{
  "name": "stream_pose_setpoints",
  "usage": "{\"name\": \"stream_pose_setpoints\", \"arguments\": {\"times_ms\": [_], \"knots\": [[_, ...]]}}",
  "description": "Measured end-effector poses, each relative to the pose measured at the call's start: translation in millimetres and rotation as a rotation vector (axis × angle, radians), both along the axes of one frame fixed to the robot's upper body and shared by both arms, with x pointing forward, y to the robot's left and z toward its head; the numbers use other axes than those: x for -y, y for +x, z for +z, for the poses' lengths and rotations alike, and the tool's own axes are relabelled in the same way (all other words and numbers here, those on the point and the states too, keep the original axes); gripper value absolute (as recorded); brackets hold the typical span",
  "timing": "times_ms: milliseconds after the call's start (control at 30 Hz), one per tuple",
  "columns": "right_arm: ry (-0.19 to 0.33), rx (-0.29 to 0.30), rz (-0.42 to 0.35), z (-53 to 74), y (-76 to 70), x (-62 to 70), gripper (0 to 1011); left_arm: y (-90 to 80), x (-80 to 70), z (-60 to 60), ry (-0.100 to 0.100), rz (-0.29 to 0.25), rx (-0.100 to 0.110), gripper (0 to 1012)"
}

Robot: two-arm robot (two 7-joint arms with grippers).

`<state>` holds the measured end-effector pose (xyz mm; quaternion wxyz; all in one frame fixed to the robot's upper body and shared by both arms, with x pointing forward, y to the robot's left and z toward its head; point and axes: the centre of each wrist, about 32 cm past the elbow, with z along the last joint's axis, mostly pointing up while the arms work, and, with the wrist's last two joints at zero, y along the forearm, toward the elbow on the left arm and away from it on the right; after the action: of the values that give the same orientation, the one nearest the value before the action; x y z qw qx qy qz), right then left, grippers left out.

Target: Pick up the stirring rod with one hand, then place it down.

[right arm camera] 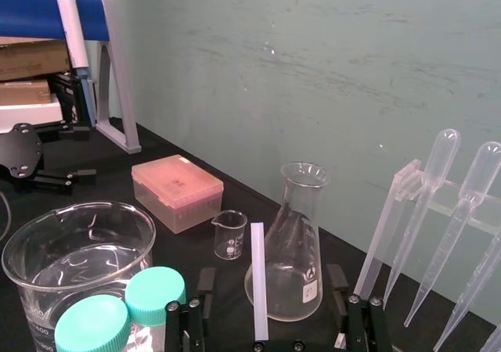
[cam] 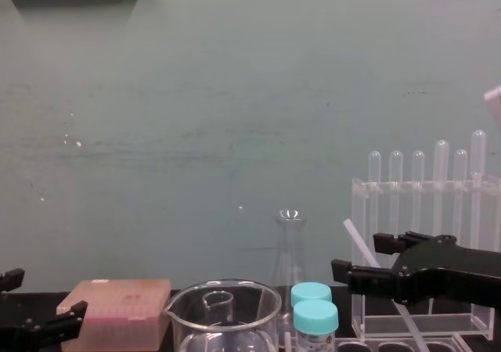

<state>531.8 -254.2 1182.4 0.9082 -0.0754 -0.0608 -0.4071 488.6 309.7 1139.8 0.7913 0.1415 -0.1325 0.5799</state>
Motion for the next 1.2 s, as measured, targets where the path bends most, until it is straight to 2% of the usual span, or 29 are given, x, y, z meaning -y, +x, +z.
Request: {"name": "stream_pose_setpoints", "arguments": {"times_ms": [133,233,267,400,467,600,900,1167,1200], "knots": [[0.0,0.001,0.001,0.1,0.0,0.0,817,0.0,0.0,0.0,0.0,0.0,0.0,1000],[0.0,0.001,0.002,0.3,0.1,0.0,691,0.0,0.0,0.0,0.0,0.0,0.0,1000],[-0.001,0.001,0.002,0.3,0.1,0.0,691,0.0,0.0,0.0,0.0,0.0,0.0,1000],[-0.001,0.002,0.003,0.4,0.1,0.0,537,0.0,0.0,0.0,0.0,0.0,0.0,1000],[-0.001,0.002,0.003,0.4,0.1,-0.1,508,0.0,0.0,0.0,0.0,0.0,0.0,1000],[-0.001,0.002,0.004,0.4,0.1,0.0,343,0.0,0.0,0.0,0.0,0.0,0.0,1000],[-0.001,0.003,0.004,0.4,0.1,-0.1,81,0.0,0.0,0.0,0.0,0.0,0.0,1000],[0.0,0.003,0.004,0.4,0.1,0.0,70,0.0,0.0,0.0,0.0,0.0,0.0,1000],[0.013,0.015,0.003,0.6,-0.3,1.4,70,0.0,0.0,0.0,0.0,0.0,0.0,1000]]}}
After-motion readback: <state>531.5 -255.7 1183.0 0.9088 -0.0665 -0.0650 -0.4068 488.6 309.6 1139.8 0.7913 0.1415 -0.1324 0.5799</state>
